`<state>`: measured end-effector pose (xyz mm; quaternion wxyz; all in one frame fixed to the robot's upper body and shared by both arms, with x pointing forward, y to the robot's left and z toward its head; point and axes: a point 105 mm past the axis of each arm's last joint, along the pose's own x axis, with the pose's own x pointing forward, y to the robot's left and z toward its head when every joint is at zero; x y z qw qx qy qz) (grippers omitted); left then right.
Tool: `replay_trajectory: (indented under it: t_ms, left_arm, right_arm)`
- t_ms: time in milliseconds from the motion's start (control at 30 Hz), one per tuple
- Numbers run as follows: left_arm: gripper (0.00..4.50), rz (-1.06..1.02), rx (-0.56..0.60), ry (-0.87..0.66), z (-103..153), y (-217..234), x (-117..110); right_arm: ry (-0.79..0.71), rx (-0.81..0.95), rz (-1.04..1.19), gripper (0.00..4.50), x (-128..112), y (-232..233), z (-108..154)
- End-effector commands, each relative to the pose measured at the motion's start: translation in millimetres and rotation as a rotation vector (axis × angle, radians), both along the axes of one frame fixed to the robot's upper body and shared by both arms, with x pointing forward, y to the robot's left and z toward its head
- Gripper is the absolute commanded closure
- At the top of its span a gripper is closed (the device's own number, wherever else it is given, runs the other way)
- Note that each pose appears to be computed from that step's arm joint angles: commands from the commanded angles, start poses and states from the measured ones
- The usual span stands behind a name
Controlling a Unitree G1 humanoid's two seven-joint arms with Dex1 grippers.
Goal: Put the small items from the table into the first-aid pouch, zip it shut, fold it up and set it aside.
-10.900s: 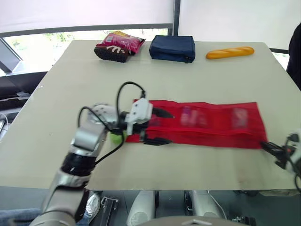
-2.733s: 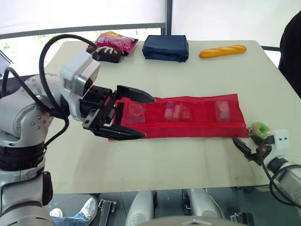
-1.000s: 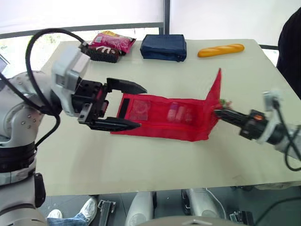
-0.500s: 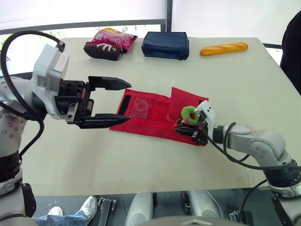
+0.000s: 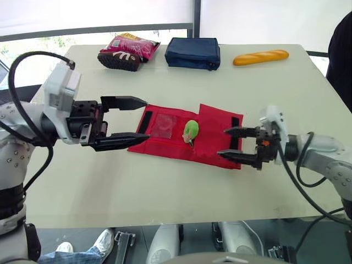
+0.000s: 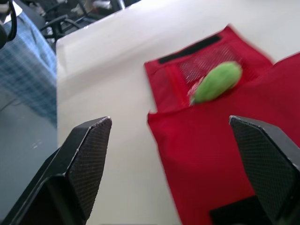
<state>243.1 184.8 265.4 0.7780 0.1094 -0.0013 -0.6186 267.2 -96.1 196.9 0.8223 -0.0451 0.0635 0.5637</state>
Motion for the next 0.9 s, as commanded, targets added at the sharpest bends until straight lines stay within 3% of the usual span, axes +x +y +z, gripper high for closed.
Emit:
replay_trajectory:
  t_ms: [33, 133, 200, 367, 467, 733, 867, 900]
  left_arm:
    - [0.0, 0.012, -0.011, -0.038, 6, 4, 0]
    - [0.0, 0.02, -0.013, -0.037, 5, 6, 1]
    - [0.0, 0.021, -0.015, -0.038, 6, 7, 0]
    - [0.0, 0.049, -0.018, -0.037, 6, 12, 1]
    - [0.0, 0.089, -0.018, -0.02, 0, 19, 4]
    - [0.0, 0.359, -0.084, 0.094, -34, 48, 38]
    - [0.0, 0.495, -0.131, 0.15, -55, 64, 52]
    - [0.0, 0.521, -0.144, 0.161, -59, 67, 55]
  right_arm:
    - [-0.124, 0.008, -0.041, 0.08, 16, -1, 9]
    - [-0.183, -0.003, -0.045, 0.08, 27, 3, 2]
    - [-0.206, -0.015, -0.04, 0.87, 33, 4, -3]
    - [-0.238, -0.084, 0.009, 3.36, 39, 10, -14]
    - [-0.236, -0.119, 0.02, 4.47, 43, 14, -21]
    - [-0.244, -0.177, 0.022, 4.47, 50, 19, -33]
    - [-0.267, -0.114, 0.029, 4.47, 45, 23, -17]
    - [-0.272, -0.098, 0.028, 4.23, 43, 24, -13]
